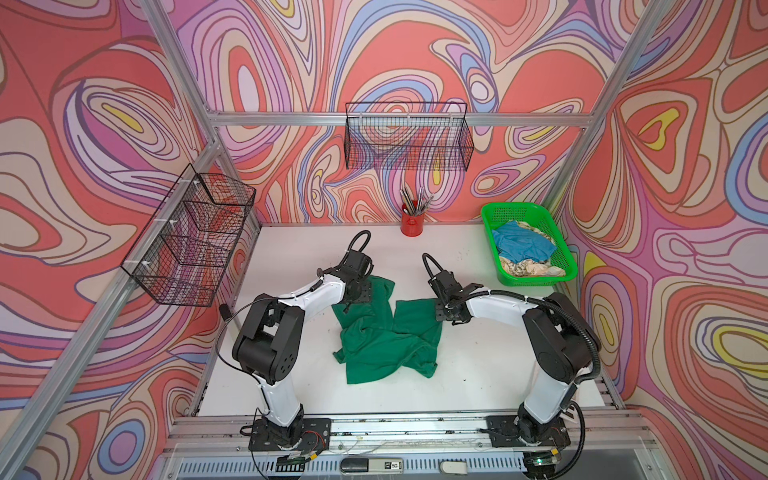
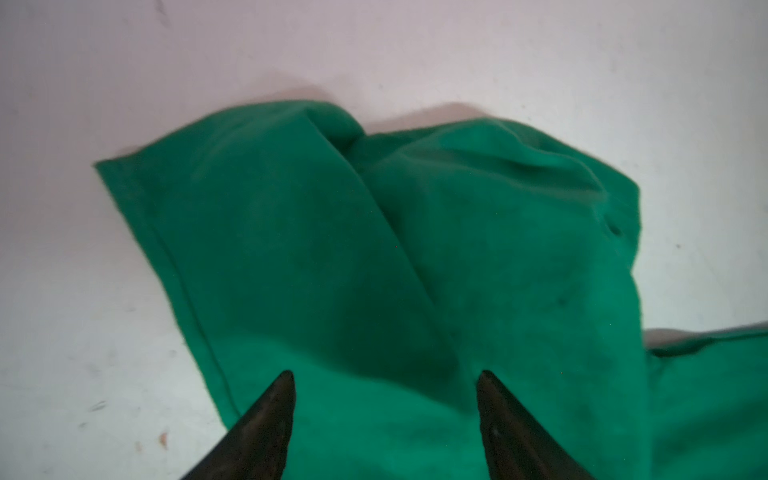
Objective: Fold and stack the t-shirts
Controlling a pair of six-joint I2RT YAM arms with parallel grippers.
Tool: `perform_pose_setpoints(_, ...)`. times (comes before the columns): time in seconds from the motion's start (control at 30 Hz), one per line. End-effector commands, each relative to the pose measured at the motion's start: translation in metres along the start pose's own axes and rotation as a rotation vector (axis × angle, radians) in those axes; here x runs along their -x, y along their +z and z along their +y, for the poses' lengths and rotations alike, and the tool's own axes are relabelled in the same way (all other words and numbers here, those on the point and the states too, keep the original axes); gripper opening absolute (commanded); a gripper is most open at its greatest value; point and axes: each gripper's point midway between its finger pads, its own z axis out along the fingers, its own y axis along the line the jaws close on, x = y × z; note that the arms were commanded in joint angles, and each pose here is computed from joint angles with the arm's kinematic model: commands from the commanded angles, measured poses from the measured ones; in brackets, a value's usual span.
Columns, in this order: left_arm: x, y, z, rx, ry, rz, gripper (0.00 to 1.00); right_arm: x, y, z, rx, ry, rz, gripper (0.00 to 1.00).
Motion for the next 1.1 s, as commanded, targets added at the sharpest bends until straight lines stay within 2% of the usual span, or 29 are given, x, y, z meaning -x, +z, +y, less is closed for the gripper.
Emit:
perform_pose_setpoints(0.0, 0.024, 0.000, 0.031, 0.110, -0.030, -0.039, 0.71, -0.015, 0.008, -0.020, -0.066, -0.009, 0.046, 0.60)
perform_pose_setpoints(0.13, 0.052, 0.005, 0.043, 0.118, -0.052, -0.058, 0.71, -0.012, 0.010, -0.017, -0.060, -0.015, 0.043, 0.60)
perform_pose_setpoints(0.27, 0.070, 0.019, 0.036, 0.092, -0.031, -0.054, 0.71, -0.010, 0.014, -0.014, -0.049, -0.011, 0.046, 0.60)
perform_pose_setpoints(0.5, 0.065, 0.049, 0.026, 0.079, 0.002, 0.035, 0.66, -0.005, 0.015, -0.013, -0.048, -0.004, 0.041, 0.60)
perform_pose_setpoints(0.63, 0.056, 0.055, 0.028, 0.086, 0.000, 0.069, 0.51, -0.002, 0.017, -0.019, -0.060, -0.001, 0.041, 0.60)
perform_pose_setpoints(0.73, 0.054, 0.053, 0.034, 0.110, -0.008, 0.063, 0.23, 0.000, 0.022, -0.028, -0.073, 0.009, 0.046, 0.59)
perform_pose_setpoints(0.83, 0.061, 0.044, 0.045, 0.143, -0.022, 0.034, 0.00, 0.005, 0.027, -0.041, -0.089, 0.027, 0.051, 0.59)
perform_pose_setpoints(1.07, 0.083, -0.003, 0.084, 0.172, -0.104, -0.080, 0.00, 0.016, 0.039, -0.093, -0.156, 0.128, 0.065, 0.59)
